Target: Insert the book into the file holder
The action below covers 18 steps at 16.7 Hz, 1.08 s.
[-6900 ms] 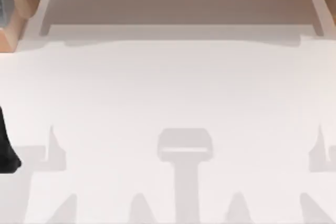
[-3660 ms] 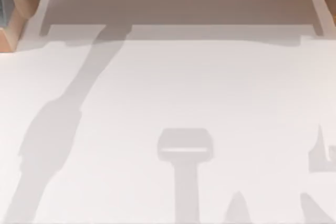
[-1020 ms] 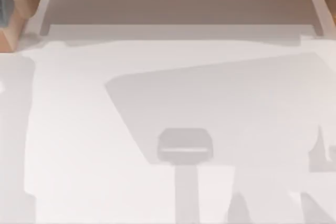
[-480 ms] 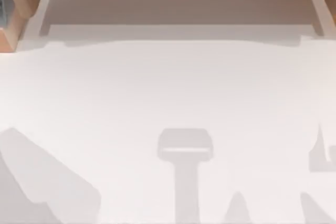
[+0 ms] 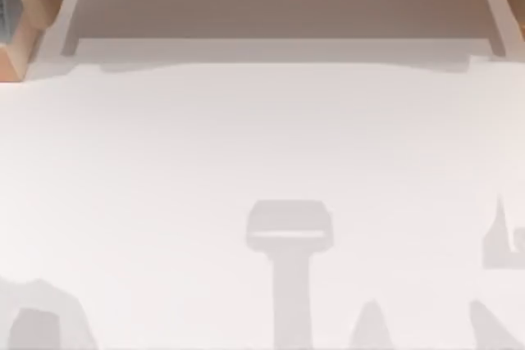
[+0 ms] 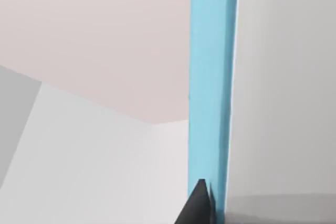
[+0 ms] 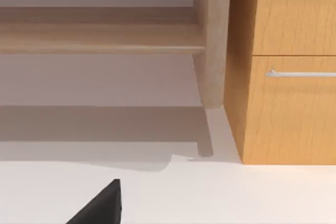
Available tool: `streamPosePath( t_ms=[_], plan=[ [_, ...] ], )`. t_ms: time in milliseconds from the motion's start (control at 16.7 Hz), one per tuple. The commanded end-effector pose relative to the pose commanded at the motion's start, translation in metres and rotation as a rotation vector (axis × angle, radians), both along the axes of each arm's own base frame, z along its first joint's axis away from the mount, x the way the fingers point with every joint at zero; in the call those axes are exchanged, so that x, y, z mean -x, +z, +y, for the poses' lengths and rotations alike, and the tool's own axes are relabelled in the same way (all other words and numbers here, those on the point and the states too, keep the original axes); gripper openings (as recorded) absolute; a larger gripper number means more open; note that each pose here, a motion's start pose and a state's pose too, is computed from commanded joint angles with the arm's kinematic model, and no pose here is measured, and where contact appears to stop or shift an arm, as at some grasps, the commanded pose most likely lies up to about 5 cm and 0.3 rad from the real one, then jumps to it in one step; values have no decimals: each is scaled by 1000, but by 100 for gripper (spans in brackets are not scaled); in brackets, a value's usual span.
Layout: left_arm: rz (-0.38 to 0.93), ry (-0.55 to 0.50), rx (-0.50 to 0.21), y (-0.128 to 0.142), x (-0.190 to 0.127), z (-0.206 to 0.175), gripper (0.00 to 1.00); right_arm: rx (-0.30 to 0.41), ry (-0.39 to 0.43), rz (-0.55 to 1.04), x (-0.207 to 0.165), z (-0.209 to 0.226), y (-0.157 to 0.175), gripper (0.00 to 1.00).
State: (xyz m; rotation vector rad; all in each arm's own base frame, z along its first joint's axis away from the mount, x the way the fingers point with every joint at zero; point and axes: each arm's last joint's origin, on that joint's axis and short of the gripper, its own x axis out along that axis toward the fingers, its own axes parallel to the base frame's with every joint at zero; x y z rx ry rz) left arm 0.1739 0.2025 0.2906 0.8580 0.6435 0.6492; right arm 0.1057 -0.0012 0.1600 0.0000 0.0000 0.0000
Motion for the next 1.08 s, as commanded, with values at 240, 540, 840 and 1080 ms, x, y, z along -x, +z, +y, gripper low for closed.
streamPosePath(
  t_ms=[240, 540, 840, 1080],
  plan=[
    [146, -211, -69, -40, -24, 9, 0, 0, 0, 0, 0, 0, 0, 100],
    [244, -522, -203, -77, -69, 7, 0, 0, 0, 0, 0, 0, 0, 100],
    [263, -783, -347, -107, -118, -5, 0, 0, 0, 0, 0, 0, 0, 100],
    [247, -925, -439, -125, -152, -16, 0, 0, 0, 0, 0, 0, 0, 100]
  ],
)
